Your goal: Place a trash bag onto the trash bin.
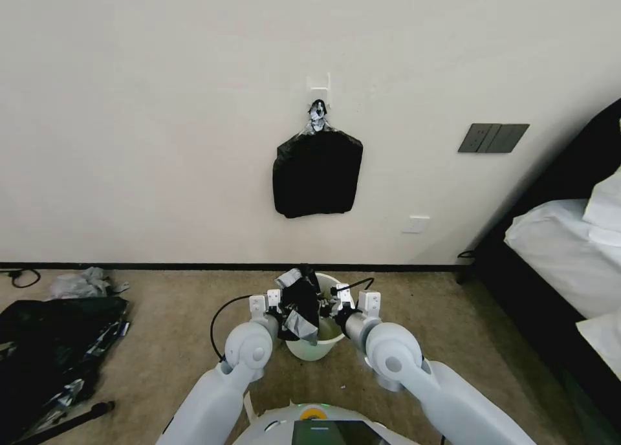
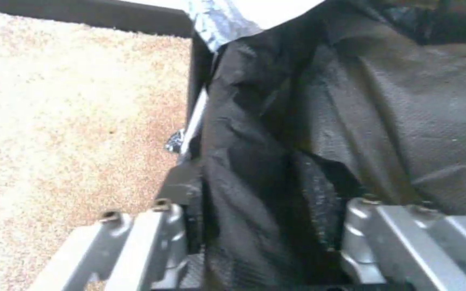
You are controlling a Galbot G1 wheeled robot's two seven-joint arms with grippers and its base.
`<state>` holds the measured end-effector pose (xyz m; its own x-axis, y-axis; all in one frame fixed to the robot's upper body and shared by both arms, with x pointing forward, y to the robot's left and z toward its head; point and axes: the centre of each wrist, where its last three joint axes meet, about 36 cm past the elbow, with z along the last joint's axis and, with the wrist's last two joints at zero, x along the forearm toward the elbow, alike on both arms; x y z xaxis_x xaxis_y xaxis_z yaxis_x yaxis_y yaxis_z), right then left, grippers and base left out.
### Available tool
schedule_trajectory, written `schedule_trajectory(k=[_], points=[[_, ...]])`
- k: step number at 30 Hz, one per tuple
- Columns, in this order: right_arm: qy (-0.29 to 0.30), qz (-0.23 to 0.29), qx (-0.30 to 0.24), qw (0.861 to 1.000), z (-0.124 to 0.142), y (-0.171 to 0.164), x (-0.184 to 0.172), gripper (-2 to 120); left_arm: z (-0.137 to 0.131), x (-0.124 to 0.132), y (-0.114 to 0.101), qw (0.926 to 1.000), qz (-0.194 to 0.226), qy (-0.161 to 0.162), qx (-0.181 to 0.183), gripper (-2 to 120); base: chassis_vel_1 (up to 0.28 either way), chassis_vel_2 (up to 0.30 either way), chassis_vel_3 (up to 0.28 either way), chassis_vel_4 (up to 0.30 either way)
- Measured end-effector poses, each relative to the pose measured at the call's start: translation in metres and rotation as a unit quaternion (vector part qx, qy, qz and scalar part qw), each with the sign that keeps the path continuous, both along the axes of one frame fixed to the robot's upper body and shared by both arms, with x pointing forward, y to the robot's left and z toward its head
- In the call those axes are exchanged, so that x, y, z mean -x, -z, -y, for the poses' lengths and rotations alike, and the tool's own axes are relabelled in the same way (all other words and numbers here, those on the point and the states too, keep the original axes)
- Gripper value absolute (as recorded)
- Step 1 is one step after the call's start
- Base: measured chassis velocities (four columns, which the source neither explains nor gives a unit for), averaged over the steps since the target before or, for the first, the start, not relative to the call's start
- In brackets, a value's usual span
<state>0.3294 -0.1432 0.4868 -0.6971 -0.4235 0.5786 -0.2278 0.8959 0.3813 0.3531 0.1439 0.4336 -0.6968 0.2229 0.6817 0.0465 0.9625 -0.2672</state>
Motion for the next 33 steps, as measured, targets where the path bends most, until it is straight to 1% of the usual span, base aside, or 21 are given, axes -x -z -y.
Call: schedule_trajectory(k=[1, 2, 4, 5, 8, 9, 10, 15, 20, 22, 23, 24, 27, 28, 30, 31, 32, 33], points=[[0.0, 0.0, 0.0, 1.0, 0.0, 0.0, 0.0, 0, 0.0, 0.0, 0.0, 1.0, 0.0, 0.0, 0.0, 40, 0.0, 0.0, 0.0, 0.0], [0.004, 0.0, 0.0, 1.0, 0.002, 0.0, 0.0, 0, 0.0, 0.0, 0.001, 1.0, -0.001, -0.002, -0.001, 32, 0.0, 0.0, 0.0, 0.0], [0.01, -0.001, 0.0, 1.0, 0.005, 0.0, 0.001, 0, 0.0, 0.001, 0.002, 1.0, -0.004, -0.006, -0.004, 22, 0.0, 0.0, 0.0, 0.0], [0.01, -0.001, 0.0, 1.0, 0.005, 0.0, 0.001, 0, 0.0, 0.001, 0.002, 1.0, -0.004, -0.006, -0.004, 22, 0.0, 0.0, 0.0, 0.0], [0.016, 0.0, 0.002, 1.0, 0.009, -0.001, 0.002, 0, 0.002, 0.002, 0.004, 0.9999, -0.006, -0.01, -0.005, 9, 0.0, 0.0, 0.0, 0.0], [0.016, 0.0, 0.002, 1.0, 0.009, -0.001, 0.002, 0, 0.002, 0.002, 0.004, 0.9999, -0.006, -0.01, -0.005, 9, 0.0, 0.0, 0.0, 0.0], [0.018, 0.001, 0.002, 1.0, 0.011, -0.001, 0.002, 0, 0.003, 0.003, 0.004, 0.9999, -0.006, -0.012, -0.004, 6, 0.0, 0.0, 0.0, 0.0], [0.019, 0.002, 0.001, 1.0, 0.013, -0.003, 0.005, 0, 0.007, 0.004, 0.006, 0.9998, -0.002, -0.018, 0.0, 6, 0.0, 0.0, 0.0, 0.0], [0.007, 0.011, -0.003, 1.0, 0.014, -0.003, 0.013, 0, 0.013, 0.01, 0.007, 0.9994, 0.013, -0.03, 0.01, 6, 0.0, 0.0, 0.0, 0.0], [-0.003, 0.022, -0.005, 1.0, 0.014, -0.003, 0.019, 0, 0.017, 0.017, 0.008, 0.9985, 0.039, -0.036, 0.014, 6, 0.0, 0.0, 0.0, 0.0], [-0.01, 0.035, -0.008, 0.999, 0.015, -0.005, 0.023, 0, 0.018, 0.022, 0.01, 0.9973, 0.06, -0.04, 0.016, 6, 0.0, 0.0, 0.0, 0.0], [-0.01, 0.035, -0.008, 0.999, 0.015, -0.005, 0.023, 0, 0.018, 0.022, 0.01, 0.9973, 0.06, -0.04, 0.016, 6, 0.0, 0.0, 0.0, 0.0], [-0.017, 0.08, -0.012, 0.997, 0.019, -0.012, 0.029, 0, 0.018, 0.038, 0.015, 0.9918, 0.118, -0.047, 0.016, 6, 0.0, 0.0, 0.0, 0.0], [-0.017, 0.08, -0.012, 0.997, 0.019, -0.012, 0.029, 0, 0.018, 0.038, 0.015, 0.9918, 0.118, -0.047, 0.016, 6, 0.0, 0.0, 0.0, 0.0], [-0.018, 0.117, -0.006, 0.993, 0.023, -0.017, 0.031, 0, 0.018, 0.049, 0.015, 0.9872, 0.151, -0.049, 0.017, 6, 0.0, 0.0, 0.0, 0.0], [-0.018, 0.145, 0.002, 0.989, 0.028, -0.02, 0.032, 0, 0.017, 0.056, 0.014, 0.984, 0.171, -0.048, 0.018, 6, 0.0, 0.0, 0.0, 0.0], [-0.018, 0.145, 0.002, 0.989, 0.028, -0.02, 0.032, 0, 0.017, 0.056, 0.014, 0.984, 0.171, -0.048, 0.018, 6, 0.0, 0.0, 0.0, 0.0], [-0.019, 0.16, 0.007, 0.987, 0.031, -0.021, 0.032, 0, 0.016, 0.06, 0.013, 0.9817, 0.183, -0.048, 0.021, 6, 0.0, 0.0, 0.0, 0.0]])
